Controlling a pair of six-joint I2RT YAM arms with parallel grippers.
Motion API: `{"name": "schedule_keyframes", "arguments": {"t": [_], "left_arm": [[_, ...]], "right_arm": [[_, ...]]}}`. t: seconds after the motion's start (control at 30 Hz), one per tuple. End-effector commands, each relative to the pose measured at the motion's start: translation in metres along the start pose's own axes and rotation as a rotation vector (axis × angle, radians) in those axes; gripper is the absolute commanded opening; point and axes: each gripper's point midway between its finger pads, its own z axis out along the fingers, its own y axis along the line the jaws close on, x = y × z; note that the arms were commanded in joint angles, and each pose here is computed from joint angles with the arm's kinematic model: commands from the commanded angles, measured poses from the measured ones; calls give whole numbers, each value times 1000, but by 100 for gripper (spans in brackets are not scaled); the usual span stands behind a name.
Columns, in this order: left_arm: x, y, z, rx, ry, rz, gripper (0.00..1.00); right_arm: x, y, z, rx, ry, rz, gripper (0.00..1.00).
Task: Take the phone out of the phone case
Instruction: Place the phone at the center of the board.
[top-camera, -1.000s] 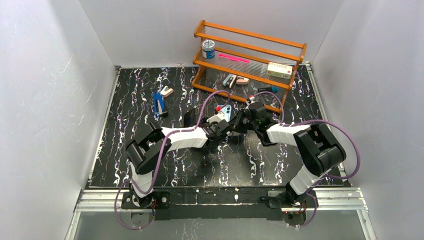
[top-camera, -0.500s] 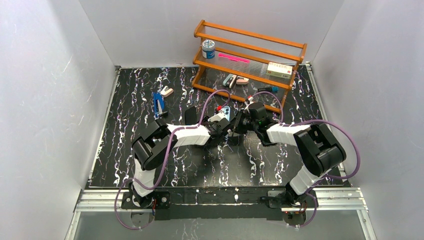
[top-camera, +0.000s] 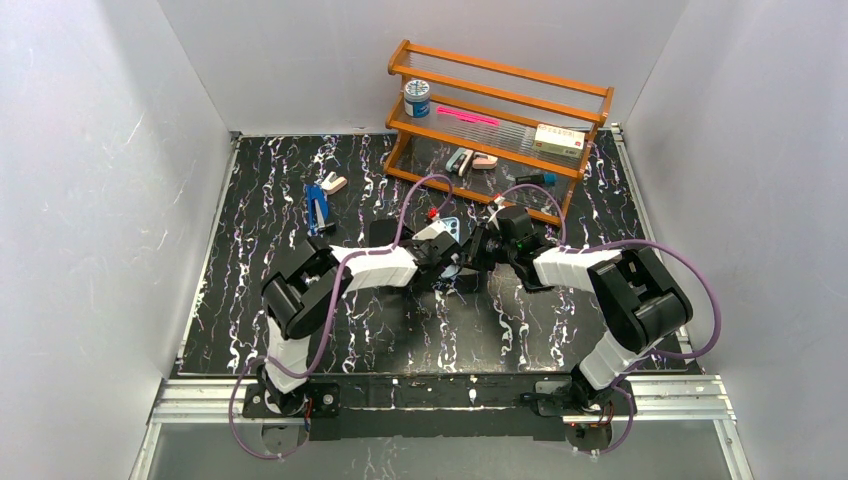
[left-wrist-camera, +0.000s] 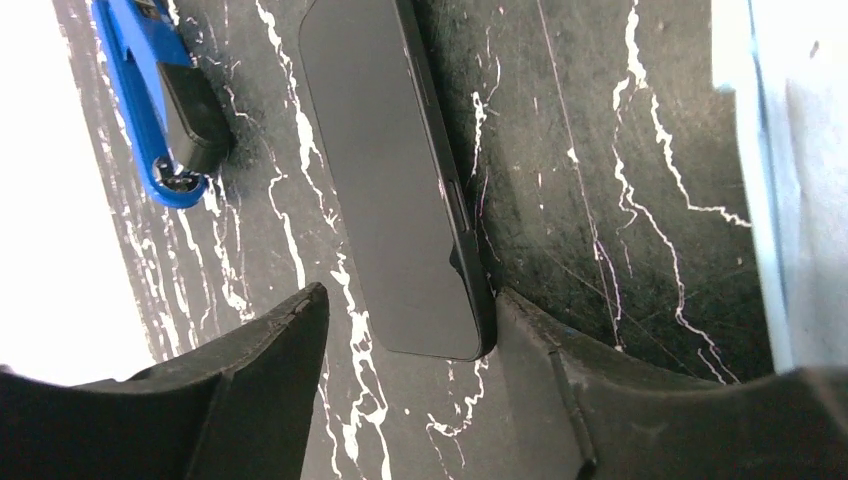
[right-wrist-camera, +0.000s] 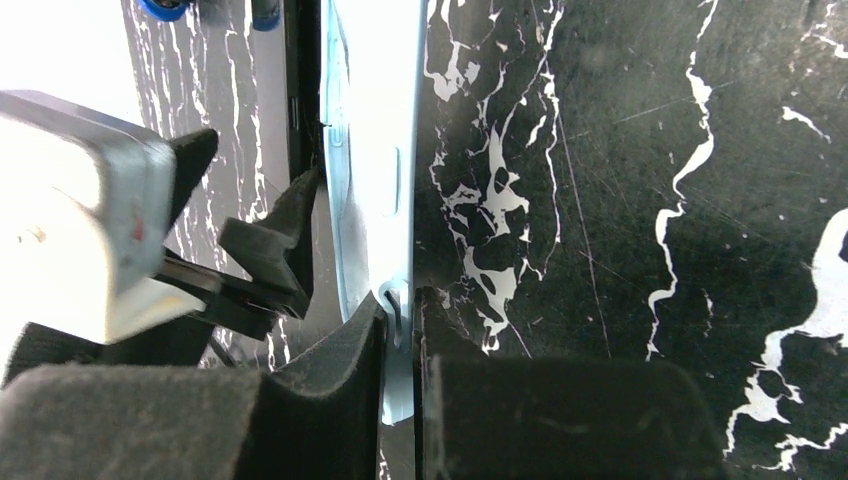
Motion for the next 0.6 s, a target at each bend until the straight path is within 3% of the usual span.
{"name": "schedule_keyframes", "arguments": {"t": [0.0,0.2,0.33,0.37,0.4,0.57], "left_arm": [[-16,12,-8,50,-16,-127,62],[-26,24,-20,136,-41,-241,70],[-32,39,-26,179,-54,-321,80],[-34,44,-29,182,-59,-341,94],[-35,51,-32,185,-64,-367,98],[-40,95,-52,223,-94,-521,98]], "right_arm": [[-14,22,-6,-54,-24,-64,1],[-16,25,-1,-61,-4,-79,1],[-18,31,5,-80,16,-77,1],[-20,32,7,-82,17,-73,1],[-22,33,8,-84,17,-70,1],[-30,39,19,-95,15,-38,1]]}}
